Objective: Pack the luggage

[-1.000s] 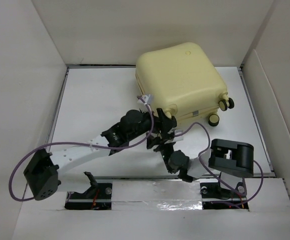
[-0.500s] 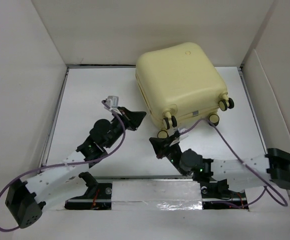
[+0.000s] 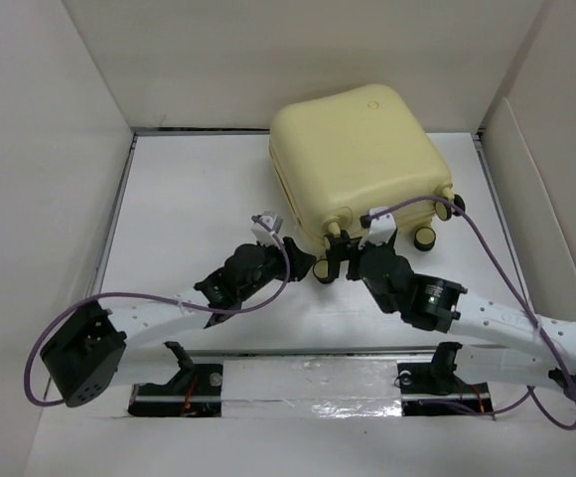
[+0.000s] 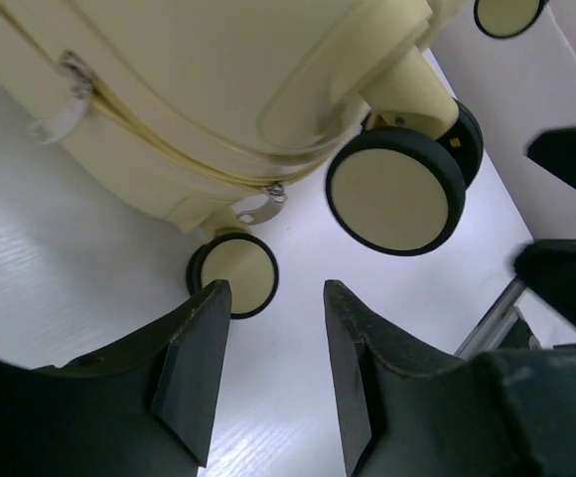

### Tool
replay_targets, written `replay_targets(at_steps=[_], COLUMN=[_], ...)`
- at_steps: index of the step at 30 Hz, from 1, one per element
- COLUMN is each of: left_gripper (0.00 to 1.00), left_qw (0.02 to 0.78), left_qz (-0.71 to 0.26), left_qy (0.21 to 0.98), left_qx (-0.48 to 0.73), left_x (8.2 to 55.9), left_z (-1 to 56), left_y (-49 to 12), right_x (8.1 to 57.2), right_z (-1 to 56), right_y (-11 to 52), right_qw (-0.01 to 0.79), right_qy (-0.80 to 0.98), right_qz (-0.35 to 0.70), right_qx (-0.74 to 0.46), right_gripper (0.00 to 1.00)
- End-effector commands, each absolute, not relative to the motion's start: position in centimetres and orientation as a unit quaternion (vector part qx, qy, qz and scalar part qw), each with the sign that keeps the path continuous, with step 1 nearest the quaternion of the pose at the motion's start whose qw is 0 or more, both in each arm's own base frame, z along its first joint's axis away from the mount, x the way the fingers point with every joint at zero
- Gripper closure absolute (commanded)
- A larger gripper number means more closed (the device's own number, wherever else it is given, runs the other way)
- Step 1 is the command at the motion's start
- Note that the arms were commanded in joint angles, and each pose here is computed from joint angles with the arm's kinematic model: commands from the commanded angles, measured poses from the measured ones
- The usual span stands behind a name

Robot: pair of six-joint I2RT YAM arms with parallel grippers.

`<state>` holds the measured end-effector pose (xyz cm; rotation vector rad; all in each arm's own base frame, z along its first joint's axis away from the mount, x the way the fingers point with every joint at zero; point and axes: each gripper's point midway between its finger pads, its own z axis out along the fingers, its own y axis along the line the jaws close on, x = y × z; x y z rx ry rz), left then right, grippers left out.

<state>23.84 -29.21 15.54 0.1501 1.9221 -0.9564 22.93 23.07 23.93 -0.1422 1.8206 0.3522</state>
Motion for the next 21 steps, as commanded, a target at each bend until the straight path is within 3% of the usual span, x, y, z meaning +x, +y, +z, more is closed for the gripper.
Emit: replay_targets(at_steps=[1,9,18,21], left_gripper=[0.61,0.57,0.61,0.61], left_qw=[0.506,0.519,0.563,0.571], left_qz=[-0.424,-0.399,-0.366,-0.357], left_qy=[0.745,0.75,0.739,0.738], left_qx=[0.095,0.096,0.059,0.054], left_x=[24.2,26.0,28.2,28.6], left_z=[19.0,17.4,17.3,17.1], left_y=[-32.4,-34.6,-34.9,-35.3], right_x=[23.4,26.7,29.8,30.3], right_z=[22.7,23.7,22.9,22.5], right_y=[23.5,25.3,27.6,28.1], right_qw=[0.558,0.56,0.549,0.541], right_qy=[0.809,0.801,0.797,0.798], right_qz=[0.13,0.138,0.185,0.191], right_qx=[-0.128,-0.161,-0.174,-0.186], right_gripper=[0.07,0.09,0.27,0.27])
